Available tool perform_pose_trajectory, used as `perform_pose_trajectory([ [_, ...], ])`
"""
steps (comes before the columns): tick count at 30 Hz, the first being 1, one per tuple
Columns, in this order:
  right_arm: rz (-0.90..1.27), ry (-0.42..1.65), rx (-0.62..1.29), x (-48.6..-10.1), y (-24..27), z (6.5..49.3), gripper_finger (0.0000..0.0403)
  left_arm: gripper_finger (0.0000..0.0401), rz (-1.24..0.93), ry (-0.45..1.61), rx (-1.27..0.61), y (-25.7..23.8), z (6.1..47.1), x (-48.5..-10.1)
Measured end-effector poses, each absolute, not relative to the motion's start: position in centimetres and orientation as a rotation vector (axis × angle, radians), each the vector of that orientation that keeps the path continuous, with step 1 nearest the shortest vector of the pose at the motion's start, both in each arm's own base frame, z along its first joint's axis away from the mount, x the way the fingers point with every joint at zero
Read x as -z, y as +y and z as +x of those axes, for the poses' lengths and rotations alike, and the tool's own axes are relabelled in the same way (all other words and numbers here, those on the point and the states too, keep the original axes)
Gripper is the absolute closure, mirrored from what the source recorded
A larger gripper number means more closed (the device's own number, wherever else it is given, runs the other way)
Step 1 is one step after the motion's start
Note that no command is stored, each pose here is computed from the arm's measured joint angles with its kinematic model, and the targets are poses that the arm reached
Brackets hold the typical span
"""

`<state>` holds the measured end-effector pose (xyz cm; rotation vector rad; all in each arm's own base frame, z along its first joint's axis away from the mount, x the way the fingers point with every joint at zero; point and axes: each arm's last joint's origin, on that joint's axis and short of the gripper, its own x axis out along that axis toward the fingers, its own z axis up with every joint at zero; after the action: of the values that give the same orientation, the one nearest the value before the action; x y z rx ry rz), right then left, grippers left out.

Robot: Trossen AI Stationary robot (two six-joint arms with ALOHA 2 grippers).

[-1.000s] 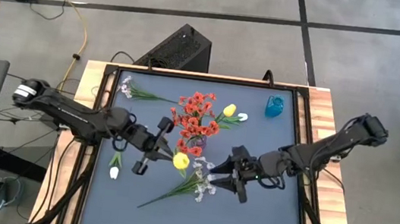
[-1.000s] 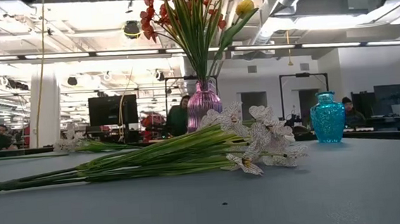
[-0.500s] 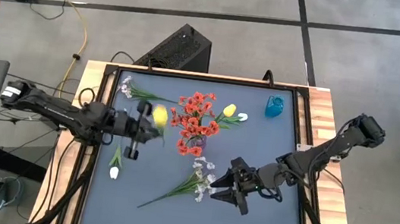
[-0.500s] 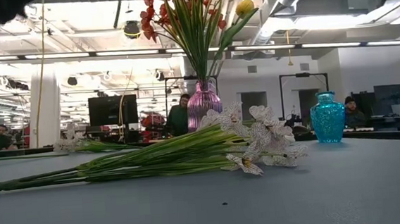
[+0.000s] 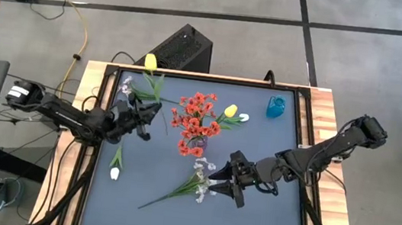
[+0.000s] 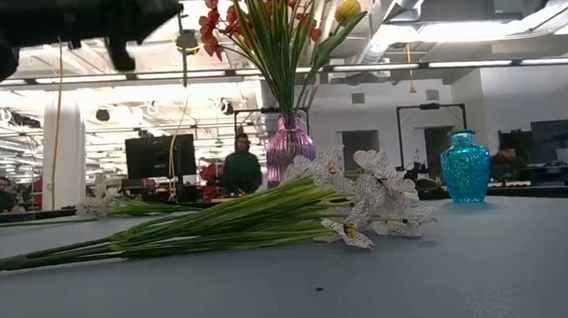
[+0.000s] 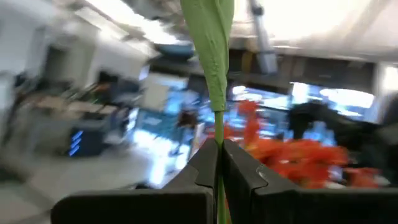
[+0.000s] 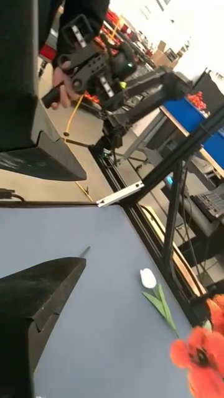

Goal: Sort flowers into vase by color
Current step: Put the yellow flower into the pink vase

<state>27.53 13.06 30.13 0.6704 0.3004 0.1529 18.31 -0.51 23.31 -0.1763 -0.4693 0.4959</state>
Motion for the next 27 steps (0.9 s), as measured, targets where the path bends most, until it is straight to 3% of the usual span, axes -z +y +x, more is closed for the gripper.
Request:
perform_pose_trajectory([
  [7,0.675,0.288,-0.125,-30.2,12.0,28.0,0.0164,0.0401,-0.284,-0.456,-0.626,0.6,19.5,-22.1],
  [17,0.703,0.296,-0.18,-30.4,11.1,28.4,0.0164,0.0401,-0.488,-0.581,-0.588,1.6,21.2,-21.7],
  [27,0.696,0.228,-0.197,-32.3,10.0,27.2,0.0164,0.0401,-0.276,-0.562,-0.354,0.6,21.7,-23.2],
])
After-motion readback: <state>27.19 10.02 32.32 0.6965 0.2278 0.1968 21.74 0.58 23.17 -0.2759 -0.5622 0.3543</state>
